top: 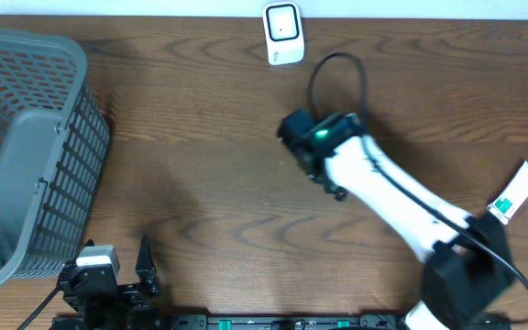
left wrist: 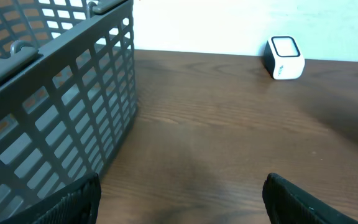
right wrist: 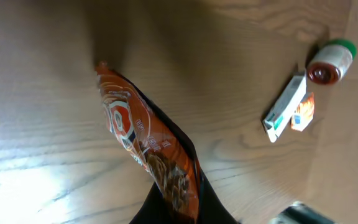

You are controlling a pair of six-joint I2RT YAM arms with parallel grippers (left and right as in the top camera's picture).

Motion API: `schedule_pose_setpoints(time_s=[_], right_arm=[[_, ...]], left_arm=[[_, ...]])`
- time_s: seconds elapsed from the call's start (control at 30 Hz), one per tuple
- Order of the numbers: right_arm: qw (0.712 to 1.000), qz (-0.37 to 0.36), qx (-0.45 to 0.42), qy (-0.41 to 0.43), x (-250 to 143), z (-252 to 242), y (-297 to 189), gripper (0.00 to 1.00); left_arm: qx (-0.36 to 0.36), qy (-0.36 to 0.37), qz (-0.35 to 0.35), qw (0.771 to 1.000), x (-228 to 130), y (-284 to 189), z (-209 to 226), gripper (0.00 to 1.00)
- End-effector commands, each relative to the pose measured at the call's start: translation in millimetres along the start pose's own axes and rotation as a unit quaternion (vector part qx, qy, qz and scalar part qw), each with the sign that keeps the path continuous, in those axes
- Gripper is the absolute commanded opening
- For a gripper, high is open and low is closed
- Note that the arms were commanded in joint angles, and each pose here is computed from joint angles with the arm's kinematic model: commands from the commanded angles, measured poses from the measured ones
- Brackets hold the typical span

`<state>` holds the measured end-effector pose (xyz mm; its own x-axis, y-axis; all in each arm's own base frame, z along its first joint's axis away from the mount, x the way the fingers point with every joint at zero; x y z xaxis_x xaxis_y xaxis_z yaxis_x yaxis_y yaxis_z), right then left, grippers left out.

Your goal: Scan the item barcode

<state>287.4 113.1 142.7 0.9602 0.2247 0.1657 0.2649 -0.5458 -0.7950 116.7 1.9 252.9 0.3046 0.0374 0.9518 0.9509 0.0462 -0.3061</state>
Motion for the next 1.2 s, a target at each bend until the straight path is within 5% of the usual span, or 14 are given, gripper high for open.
schedule_pose_setpoints(time_s=[0.0,0.17,0.23,0.33,0.53,0.6,0.73,0.77,1.17], right_arm=[[0.997,-0.014,-0.022,-0.072,-4.4,35.1,-3.6,0.02],[0.988,-0.023,0.027,-0.149,-30.1,93.1,-23.6,0.06],[0.984,-0.034,0.06,-0.164,-39.6,115.6,-34.9,0.18],[0.976,-0.049,0.113,-0.179,-51.5,147.1,-50.8,0.63],[0.967,-0.001,0.207,-0.146,-66.6,175.5,-61.1,0.94],[0.969,0.016,0.216,-0.119,-65.9,173.6,-60.0,0.76],[0.966,0.066,0.241,-0.072,-64.8,168.9,-54.8,0.09],[0.966,0.077,0.238,-0.059,-63.7,164.7,-51.7,0.01],[0.976,0.141,0.153,0.063,-54.2,109.6,16.0,0.01]], left_arm=[[-0.005,0.001,-0.003,1.0,0.5,-1.5,-1.5,0.84],[-0.005,0.001,-0.003,1.0,0.4,-1.5,-1.5,0.84],[-0.005,0.0,-0.002,1.0,-0.1,-1.5,-1.5,0.84],[-0.005,0.0,-0.001,1.0,-0.4,-1.5,-1.5,0.84],[-0.005,0.0,-0.001,1.0,-0.4,-1.5,-1.5,0.84],[-0.005,0.0,-0.001,1.0,-0.4,-1.5,-1.5,0.84],[-0.005,0.0,-0.001,1.0,-0.4,-1.5,-1.5,0.84],[-0.005,0.0,-0.001,1.0,-0.4,-1.5,-1.5,0.84],[-0.005,0.0,-0.001,1.0,-0.4,-1.5,-1.5,0.84]])
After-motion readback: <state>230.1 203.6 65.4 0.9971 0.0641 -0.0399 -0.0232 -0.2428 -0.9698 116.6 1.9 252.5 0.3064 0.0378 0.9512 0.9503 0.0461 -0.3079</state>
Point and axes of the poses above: each gripper's point midway between its finger pads, its own y axis out along the fingers, its own z axis along the line the jaws close on, x = y × z, the point moved 2 cm from there along -y, back along the fingers
